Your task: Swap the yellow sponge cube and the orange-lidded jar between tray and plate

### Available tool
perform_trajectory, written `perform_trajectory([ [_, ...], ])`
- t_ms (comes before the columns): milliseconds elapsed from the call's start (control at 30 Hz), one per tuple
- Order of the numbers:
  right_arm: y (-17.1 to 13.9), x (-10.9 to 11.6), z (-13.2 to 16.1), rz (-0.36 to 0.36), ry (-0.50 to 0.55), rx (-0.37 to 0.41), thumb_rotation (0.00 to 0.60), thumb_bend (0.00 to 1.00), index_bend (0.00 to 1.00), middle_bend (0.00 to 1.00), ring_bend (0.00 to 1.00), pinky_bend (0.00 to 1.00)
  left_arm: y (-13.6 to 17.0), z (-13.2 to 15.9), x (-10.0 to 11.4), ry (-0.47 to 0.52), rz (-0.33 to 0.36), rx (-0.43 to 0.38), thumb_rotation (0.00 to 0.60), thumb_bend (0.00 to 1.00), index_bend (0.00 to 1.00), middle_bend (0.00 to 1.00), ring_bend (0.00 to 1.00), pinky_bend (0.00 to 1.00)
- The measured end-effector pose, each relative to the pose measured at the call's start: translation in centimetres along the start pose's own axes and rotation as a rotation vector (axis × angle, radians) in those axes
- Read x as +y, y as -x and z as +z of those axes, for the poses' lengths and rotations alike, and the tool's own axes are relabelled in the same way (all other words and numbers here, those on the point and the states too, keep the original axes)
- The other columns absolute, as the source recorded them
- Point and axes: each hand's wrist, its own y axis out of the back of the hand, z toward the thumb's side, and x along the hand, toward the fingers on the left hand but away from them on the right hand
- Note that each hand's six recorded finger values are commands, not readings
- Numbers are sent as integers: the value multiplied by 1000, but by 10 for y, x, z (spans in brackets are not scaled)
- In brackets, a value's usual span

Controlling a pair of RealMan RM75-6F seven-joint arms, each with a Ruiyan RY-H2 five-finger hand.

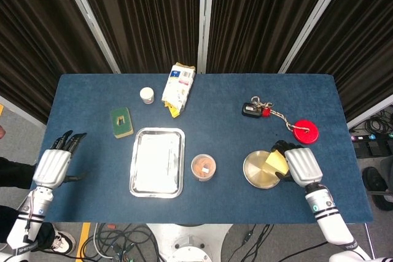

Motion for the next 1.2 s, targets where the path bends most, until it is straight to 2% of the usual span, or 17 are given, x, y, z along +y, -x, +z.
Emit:
perform_trajectory([
  [267, 2, -19, 8, 3, 16, 43, 600, 285, 423, 468, 471, 691, 0, -1, -1, -3, -6, 7, 600, 41, 97, 131, 23, 168],
  [500, 12, -33, 19, 17, 26, 88, 600, 240, 342, 443, 454, 664, 0, -3, 3, -10, -6, 10, 600, 41, 100, 131, 23, 168],
  [633, 15, -39, 19, 39, 13, 95, 600, 155, 165, 354, 334, 559, 0, -5, 1, -9, -10, 15, 600, 40, 100, 131, 23, 168],
  [700, 16, -42, 20, 56, 10, 102, 600, 102, 58, 287, 237, 449, 0, -4, 1, -8, -11, 14, 600, 40, 100, 131, 23, 168],
  [767, 16, -43, 20, 68, 6, 110, 600, 59, 16, 241, 164, 327, 0, -4, 2, -11, -3, 12, 600, 40, 100, 132, 23, 168],
  [800, 16, -44, 20, 73, 3, 112, 600, 32, 5, 212, 120, 254, 0, -3, 4, -14, 5, 11, 600, 40, 100, 133, 23, 168],
  [933, 15, -46, 17, 98, -2, 114, 600, 0, 0, 98, 4, 69, -1, -2, 7, -18, 16, 7, 600, 41, 100, 133, 23, 168],
  [1033, 13, -43, 14, 90, 4, 114, 600, 0, 0, 47, 0, 9, 0, -1, 9, -19, 24, 4, 600, 40, 100, 133, 23, 167],
  [1200, 8, -34, 7, 85, 2, 102, 600, 0, 0, 3, 0, 0, 1, 3, 9, -14, 21, -4, 600, 41, 100, 134, 23, 167],
])
